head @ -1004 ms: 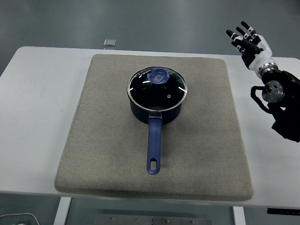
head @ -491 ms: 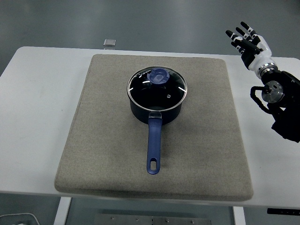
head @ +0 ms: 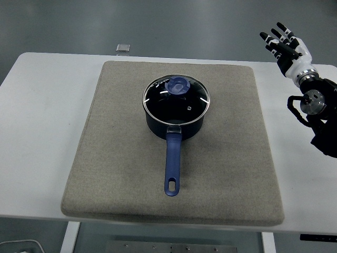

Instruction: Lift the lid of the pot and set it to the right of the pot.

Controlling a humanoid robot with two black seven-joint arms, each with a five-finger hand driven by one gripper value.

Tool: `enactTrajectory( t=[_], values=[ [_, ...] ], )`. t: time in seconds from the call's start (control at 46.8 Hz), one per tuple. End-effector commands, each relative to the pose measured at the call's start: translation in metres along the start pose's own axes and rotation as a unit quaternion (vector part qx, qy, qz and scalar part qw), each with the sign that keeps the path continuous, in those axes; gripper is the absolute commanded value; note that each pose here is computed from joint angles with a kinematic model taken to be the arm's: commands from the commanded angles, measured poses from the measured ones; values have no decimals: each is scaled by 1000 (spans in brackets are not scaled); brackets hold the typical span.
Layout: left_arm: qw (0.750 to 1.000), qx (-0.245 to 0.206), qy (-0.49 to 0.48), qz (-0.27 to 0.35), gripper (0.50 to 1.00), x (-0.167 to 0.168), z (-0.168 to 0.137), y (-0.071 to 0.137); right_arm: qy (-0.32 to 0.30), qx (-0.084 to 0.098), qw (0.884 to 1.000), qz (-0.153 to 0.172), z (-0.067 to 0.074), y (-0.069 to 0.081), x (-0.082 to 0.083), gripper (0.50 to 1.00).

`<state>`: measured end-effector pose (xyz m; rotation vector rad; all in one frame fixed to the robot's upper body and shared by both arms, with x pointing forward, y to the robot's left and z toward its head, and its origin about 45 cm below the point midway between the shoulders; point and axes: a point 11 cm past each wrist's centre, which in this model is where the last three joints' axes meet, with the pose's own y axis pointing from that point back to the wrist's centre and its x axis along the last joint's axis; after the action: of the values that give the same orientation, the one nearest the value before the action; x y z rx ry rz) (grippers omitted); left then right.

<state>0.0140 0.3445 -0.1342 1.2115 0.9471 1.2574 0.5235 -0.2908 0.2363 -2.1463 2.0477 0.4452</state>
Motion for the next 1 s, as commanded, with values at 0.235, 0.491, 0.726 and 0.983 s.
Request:
enactTrajectory(
  t=[0.235, 0.491, 0.726, 0.983],
  values=[
    [1000, 0, 0, 0, 1000, 0, 0, 0, 1, 0, 1000, -1, -1, 0, -1, 932],
    [1000, 0, 0, 0, 1000, 0, 0, 0, 4, 3, 1000, 7, -5, 0, 7, 932],
    [1000, 0, 0, 0, 1000, 0, 0, 0, 4, 4, 1000, 9, -6, 0, 7, 932],
    [1000, 0, 0, 0, 1000, 0, 0, 0, 7, 6, 1000, 17, -9, 2, 16, 932]
  ],
)
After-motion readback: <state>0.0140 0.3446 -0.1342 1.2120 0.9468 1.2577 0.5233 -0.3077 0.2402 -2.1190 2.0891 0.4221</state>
